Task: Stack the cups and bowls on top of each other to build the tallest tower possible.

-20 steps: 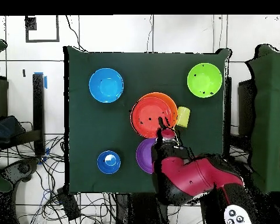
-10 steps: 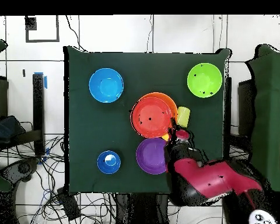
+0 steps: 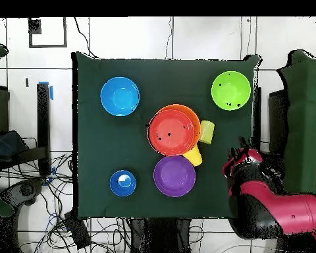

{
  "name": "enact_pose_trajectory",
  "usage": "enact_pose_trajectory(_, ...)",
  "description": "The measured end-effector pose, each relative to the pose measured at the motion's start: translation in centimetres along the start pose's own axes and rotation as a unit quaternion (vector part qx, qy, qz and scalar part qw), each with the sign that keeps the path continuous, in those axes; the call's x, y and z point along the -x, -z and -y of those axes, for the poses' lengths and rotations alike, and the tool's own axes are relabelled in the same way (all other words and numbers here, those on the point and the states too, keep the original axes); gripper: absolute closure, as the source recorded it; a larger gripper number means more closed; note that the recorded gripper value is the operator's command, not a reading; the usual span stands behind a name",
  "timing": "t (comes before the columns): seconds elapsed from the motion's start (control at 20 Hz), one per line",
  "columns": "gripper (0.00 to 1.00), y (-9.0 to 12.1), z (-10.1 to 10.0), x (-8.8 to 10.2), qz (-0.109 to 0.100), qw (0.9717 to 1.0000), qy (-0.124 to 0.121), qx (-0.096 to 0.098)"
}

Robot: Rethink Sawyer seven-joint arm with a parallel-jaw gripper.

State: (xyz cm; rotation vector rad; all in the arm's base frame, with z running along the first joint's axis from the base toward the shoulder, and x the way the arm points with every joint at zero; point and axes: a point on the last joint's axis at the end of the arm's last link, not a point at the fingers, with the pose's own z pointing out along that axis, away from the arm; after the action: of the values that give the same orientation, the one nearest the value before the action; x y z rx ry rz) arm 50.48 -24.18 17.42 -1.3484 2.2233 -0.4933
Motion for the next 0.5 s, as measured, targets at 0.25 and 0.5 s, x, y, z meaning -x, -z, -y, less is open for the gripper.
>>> enact_pose_trajectory(0.25,0.00,-0.5,-0.8,1.5,0.005,0.9987,0.051,0.001)
enact_pose_trajectory(0.5,0.00,-1.6,-3.1,6.2,0.040,0.9889,0.143,-0.010)
